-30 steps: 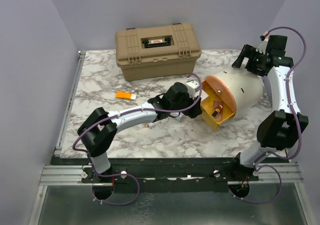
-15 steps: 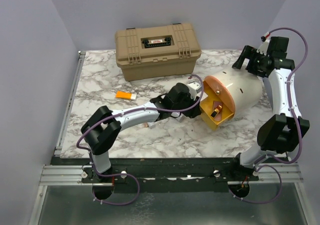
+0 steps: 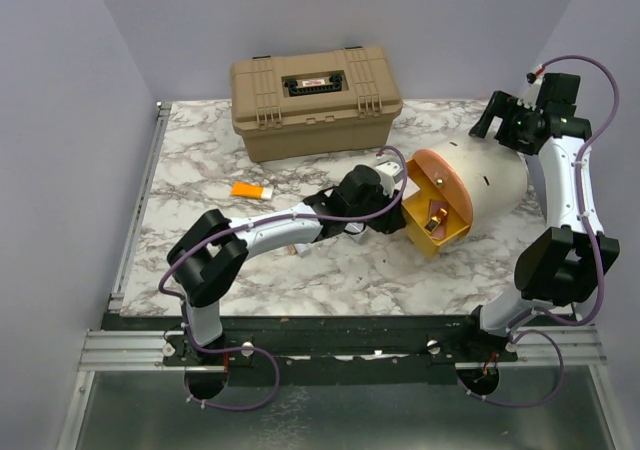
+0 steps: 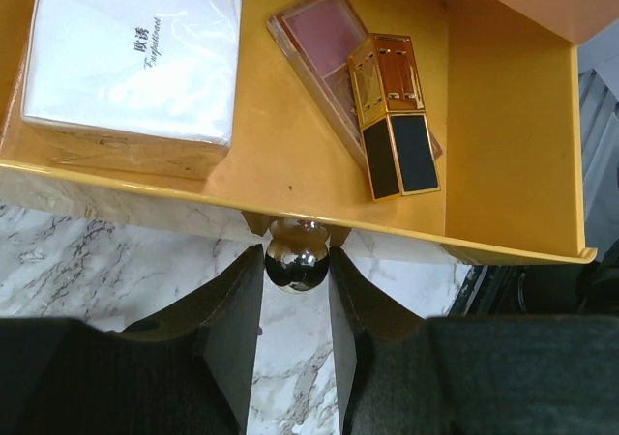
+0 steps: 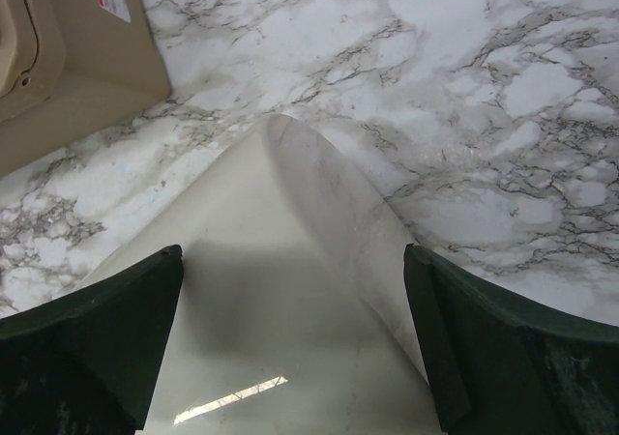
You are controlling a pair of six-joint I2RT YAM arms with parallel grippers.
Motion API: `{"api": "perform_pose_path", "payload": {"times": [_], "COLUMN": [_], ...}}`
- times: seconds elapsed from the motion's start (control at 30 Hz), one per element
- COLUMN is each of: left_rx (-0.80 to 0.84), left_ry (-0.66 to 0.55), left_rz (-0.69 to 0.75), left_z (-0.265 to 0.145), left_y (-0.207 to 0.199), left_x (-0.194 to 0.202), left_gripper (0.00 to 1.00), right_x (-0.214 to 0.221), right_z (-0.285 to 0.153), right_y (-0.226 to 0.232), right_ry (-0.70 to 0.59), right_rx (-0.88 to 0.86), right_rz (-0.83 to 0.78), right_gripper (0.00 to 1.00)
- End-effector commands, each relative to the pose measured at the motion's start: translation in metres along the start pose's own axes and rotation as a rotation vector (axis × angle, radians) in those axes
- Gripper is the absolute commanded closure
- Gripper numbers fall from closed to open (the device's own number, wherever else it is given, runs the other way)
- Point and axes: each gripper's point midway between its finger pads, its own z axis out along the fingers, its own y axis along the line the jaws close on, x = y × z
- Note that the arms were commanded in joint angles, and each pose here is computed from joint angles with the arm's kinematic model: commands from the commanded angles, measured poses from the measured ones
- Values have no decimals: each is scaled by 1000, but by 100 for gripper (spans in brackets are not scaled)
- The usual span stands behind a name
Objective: Organize the makeup
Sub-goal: Close the drawer in the storage box.
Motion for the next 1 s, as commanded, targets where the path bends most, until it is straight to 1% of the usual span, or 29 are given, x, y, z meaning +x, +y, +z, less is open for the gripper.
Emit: {"api": "perform_pose_path", "payload": {"times": [0.0,0.4,0.63,0.87,0.97], "left_rx": [42,74,129,106,106], "left_ry": [-83,-120,-119,-112,-114], "left_rz": [-15,-35,1,-6,14], "left_z": [8,17,28,7,0], "left_y": [-11,-16,-22,-2,-2], "left_x": [-24,-34,-43,-41,-40], "left_gripper": [66,66,66,67,67], "right_x": [21,20,28,34,40], "right_z": [0,0,1,-2,0], "right_y": [0,10,16,29,39], "right_ry": [85,82,100,102,127], "right_rx": [-5,-61,-119,-221,-287], "right_rz": [27,30,-14,-84,-72], "right_gripper": [3,3,3,3,3]}}
